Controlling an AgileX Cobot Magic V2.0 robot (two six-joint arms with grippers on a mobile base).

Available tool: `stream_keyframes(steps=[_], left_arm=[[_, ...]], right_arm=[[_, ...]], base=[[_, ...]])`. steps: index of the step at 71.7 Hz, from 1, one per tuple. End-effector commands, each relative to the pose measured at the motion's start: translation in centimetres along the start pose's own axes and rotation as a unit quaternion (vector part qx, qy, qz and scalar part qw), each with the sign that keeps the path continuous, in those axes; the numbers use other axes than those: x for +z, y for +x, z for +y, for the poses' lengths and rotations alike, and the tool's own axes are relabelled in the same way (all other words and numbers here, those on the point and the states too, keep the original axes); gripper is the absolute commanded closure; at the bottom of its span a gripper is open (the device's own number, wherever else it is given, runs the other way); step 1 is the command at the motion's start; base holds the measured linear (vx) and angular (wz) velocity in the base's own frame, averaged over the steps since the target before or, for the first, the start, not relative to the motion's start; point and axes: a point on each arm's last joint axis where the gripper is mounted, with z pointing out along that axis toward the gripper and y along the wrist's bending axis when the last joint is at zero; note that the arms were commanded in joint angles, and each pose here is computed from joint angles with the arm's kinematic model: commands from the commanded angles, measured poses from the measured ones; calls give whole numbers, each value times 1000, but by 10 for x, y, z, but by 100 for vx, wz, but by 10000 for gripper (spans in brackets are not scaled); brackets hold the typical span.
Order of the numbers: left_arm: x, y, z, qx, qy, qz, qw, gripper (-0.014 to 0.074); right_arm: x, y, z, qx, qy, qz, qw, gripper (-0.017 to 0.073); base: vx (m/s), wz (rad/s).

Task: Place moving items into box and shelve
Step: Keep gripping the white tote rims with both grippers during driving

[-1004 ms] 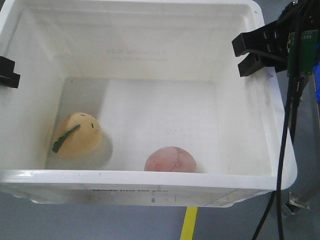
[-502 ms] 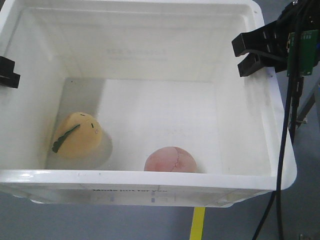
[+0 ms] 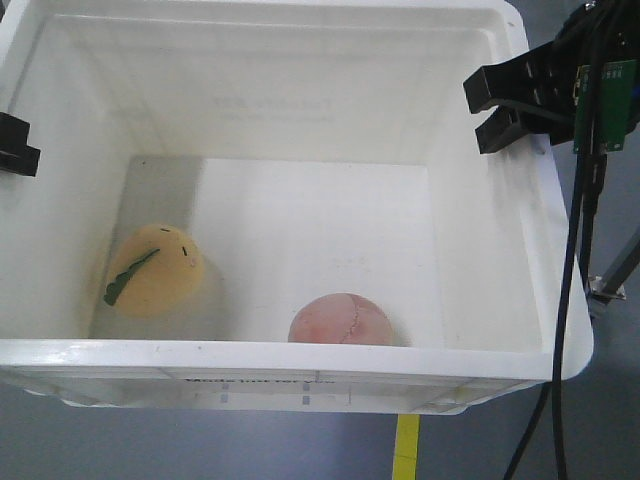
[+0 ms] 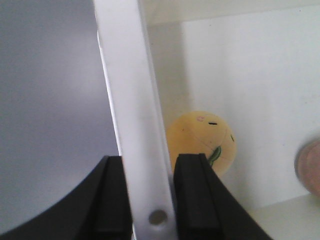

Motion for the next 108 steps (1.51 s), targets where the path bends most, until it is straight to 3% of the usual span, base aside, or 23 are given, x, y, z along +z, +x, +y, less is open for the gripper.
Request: stream_keyframes(steps=[1,108], left_arm=[[-22,-13,-7,2,26,-93,995,610],[-22,-13,-7,2,26,-93,995,610]], right_arm=[[-27,-6,7,-12,-25,-75,997,571],[-27,-6,7,-12,-25,-75,997,571]], base=[[47,-9],[47,-7]])
